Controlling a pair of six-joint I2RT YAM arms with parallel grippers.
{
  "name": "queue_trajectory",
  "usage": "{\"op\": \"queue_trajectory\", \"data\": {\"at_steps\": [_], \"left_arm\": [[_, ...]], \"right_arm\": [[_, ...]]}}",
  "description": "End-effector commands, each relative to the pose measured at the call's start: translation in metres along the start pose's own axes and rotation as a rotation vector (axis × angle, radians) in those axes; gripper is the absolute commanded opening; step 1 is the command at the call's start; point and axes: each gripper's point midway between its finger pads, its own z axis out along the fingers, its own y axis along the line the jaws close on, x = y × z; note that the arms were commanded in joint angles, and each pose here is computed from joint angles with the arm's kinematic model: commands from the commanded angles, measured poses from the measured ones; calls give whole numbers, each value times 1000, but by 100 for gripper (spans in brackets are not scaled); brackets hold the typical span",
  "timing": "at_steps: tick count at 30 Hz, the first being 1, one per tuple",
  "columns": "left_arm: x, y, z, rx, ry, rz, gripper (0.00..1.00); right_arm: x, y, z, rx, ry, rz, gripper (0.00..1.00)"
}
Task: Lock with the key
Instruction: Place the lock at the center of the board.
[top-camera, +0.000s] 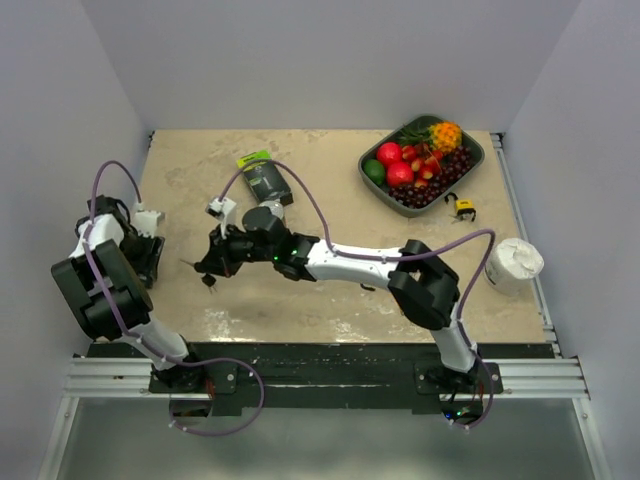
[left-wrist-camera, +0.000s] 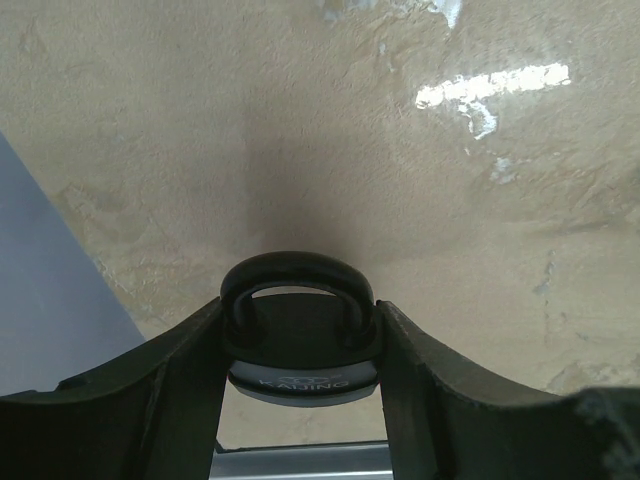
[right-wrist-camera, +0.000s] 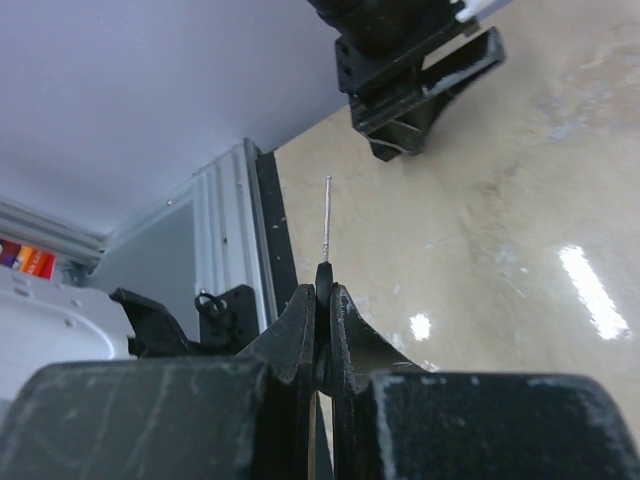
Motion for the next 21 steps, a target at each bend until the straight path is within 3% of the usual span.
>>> {"op": "queue_trajectory", "data": {"at_steps": [1, 6, 21], "left_arm": [[-15, 15, 4, -46, -60, 39, 0], [-13, 2, 18, 27, -52, -11, 0], [-21, -23, 40, 132, -45, -135, 0]], "right_arm": [[-26, 8, 25, -37, -96, 65, 0], [-4, -15, 53, -23, -90, 118, 0], [-1, -60, 96, -27, -122, 237, 0]]}}
